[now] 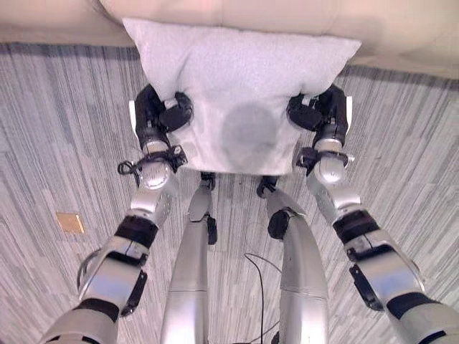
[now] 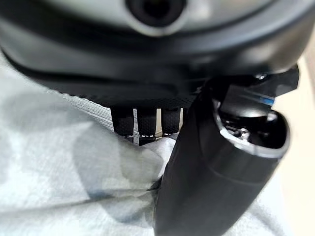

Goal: Pick up all the scattered cushions and arrange them neatly on the sofa.

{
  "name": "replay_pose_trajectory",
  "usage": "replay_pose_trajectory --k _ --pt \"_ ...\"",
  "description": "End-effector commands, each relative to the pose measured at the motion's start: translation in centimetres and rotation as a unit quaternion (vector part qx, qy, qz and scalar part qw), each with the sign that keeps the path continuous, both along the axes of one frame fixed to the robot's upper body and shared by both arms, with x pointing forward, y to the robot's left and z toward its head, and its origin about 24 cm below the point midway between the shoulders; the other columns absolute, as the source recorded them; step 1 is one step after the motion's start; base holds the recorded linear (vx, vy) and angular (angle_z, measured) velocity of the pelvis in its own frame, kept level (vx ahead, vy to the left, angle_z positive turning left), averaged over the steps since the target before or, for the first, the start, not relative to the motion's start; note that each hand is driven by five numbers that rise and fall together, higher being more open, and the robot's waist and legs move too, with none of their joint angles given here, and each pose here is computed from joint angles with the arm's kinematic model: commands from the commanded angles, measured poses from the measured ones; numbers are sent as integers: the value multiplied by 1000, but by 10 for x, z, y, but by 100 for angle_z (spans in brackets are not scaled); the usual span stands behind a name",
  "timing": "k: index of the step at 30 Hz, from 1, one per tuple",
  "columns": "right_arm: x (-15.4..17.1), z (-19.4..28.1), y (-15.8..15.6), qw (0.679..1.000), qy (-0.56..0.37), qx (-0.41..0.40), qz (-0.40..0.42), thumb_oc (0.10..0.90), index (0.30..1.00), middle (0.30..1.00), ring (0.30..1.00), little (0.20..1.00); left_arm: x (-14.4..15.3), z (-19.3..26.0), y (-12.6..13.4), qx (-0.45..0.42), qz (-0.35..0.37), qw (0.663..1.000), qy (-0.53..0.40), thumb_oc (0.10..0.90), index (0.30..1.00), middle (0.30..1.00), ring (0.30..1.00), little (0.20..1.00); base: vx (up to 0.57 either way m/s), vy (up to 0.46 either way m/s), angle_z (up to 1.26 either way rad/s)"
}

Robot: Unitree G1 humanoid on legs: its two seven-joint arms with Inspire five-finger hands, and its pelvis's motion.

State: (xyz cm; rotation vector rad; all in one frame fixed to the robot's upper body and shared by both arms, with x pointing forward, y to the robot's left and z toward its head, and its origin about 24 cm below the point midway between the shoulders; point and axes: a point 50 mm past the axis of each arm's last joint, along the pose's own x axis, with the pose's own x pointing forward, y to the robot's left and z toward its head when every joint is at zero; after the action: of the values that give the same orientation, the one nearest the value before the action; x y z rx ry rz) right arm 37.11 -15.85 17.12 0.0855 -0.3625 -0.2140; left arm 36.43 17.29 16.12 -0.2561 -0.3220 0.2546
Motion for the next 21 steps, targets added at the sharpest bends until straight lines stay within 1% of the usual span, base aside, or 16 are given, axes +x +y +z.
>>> replay_pose_trajectory --k 1,5,6,7,8,10,11,14,15,16,18,21 --pt "-29 52 66 973 -190 0 135 400 300 300 300 300 -20 56 -52 -5 -87 978 -190 400 300 300 300 300 19 -47 -2" --pt "-54 31 68 968 -193 15 160 400 300 300 300 300 -42 42 -62 -19 -116 972 -201 400 300 300 300 300 -69 -42 -1" --pt "-65 20 70 967 -188 17 174 400 300 300 300 300 -50 32 -64 -14 -123 972 -198 400 300 300 300 300 -28 -67 7" --pt "-70 14 69 967 -182 18 177 400 300 300 300 300 -54 25 -63 -6 -119 974 -191 400 300 300 300 300 -14 -115 -1" --pt "-82 1 63 968 -172 17 181 400 300 300 300 300 -65 5 -61 -3 -129 977 -170 400 300 300 300 300 13 -113 -6" --pt "-85 -2 61 969 -170 12 180 400 300 300 300 300 -67 -3 -60 -7 -132 979 -156 400 300 300 300 300 35 -85 -6" --pt "-91 -9 55 971 -162 -2 177 400 300 300 300 300 -73 -15 -54 -7 -127 982 -138 400 300 300 300 300 57 -46 4" --pt "-96 -16 47 974 -149 -22 169 400 300 300 300 300 -79 -27 -47 -3 -124 985 -119 400 300 300 300 300 106 -88 11" --pt "-101 -24 41 976 -136 -32 166 400 300 300 300 300 -84 -36 -39 6 -121 987 -106 400 300 300 300 300 115 -82 4" --pt "-101 -24 40 976 -136 -32 166 400 300 300 300 300 -84 -36 -39 6 -121 987 -106 400 300 300 300 300 178 -130 6" --pt "-105 -37 30 981 -109 -49 154 400 300 300 300 300 -92 -50 -28 16 -114 990 -80 400 300 300 300 300 158 -91 1" --pt "-107 -44 22 983 -90 -60 149 400 300 300 300 300 -94 -56 -23 19 -110 991 -68 400 300 300 300 300 108 -97 1"
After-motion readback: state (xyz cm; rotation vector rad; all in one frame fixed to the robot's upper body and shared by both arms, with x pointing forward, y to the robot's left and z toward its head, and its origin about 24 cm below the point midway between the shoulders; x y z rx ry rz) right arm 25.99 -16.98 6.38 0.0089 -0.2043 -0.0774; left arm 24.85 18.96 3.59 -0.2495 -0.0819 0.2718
